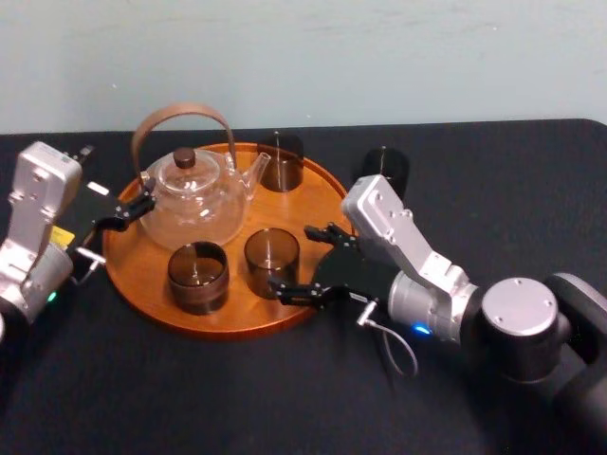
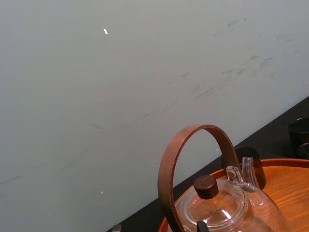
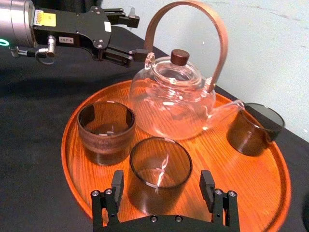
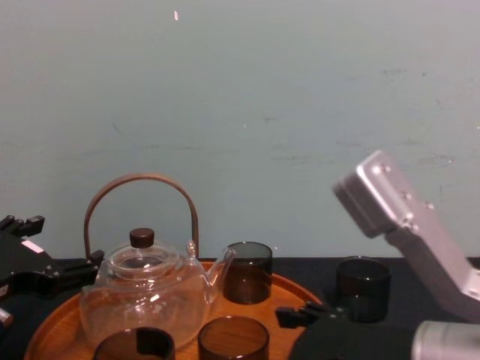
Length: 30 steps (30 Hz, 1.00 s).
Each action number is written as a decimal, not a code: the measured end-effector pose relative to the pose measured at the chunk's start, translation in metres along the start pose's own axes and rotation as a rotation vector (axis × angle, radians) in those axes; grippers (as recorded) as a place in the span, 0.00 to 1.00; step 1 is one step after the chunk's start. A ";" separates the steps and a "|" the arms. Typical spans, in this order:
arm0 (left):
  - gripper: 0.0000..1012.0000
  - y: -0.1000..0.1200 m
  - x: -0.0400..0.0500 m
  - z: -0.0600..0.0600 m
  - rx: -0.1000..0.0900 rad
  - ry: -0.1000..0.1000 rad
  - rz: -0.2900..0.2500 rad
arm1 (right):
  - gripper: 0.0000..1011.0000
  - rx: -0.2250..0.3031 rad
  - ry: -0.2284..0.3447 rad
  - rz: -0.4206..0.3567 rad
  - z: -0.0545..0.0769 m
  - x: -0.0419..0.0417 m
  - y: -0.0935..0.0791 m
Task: Pick up the glass from the table and place it on the tray.
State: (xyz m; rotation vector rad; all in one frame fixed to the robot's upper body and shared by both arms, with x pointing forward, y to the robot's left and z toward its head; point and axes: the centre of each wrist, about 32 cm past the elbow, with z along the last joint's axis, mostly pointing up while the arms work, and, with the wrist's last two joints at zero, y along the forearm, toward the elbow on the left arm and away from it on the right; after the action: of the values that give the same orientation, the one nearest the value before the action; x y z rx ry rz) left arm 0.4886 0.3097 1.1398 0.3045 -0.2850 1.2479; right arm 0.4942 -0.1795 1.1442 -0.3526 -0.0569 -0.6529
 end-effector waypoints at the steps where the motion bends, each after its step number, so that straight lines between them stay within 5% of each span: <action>1: 1.00 0.000 0.0000 0.000 0.000 0.000 0.000 | 0.99 -0.001 -0.001 -0.003 0.000 -0.0005 -0.003; 20: 1.00 0.000 0.0000 0.000 0.000 0.000 0.000 | 0.99 -0.004 0.026 -0.078 -0.014 -0.0095 -0.057; 30: 1.00 0.000 0.0000 0.000 0.000 0.000 0.000 | 0.99 -0.014 0.066 -0.177 -0.029 0.0040 -0.081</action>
State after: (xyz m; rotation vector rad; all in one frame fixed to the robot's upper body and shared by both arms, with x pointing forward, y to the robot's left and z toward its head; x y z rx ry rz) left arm 0.4886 0.3097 1.1398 0.3046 -0.2850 1.2480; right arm 0.4467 -0.2514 1.1423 -0.3412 -0.0205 -0.8401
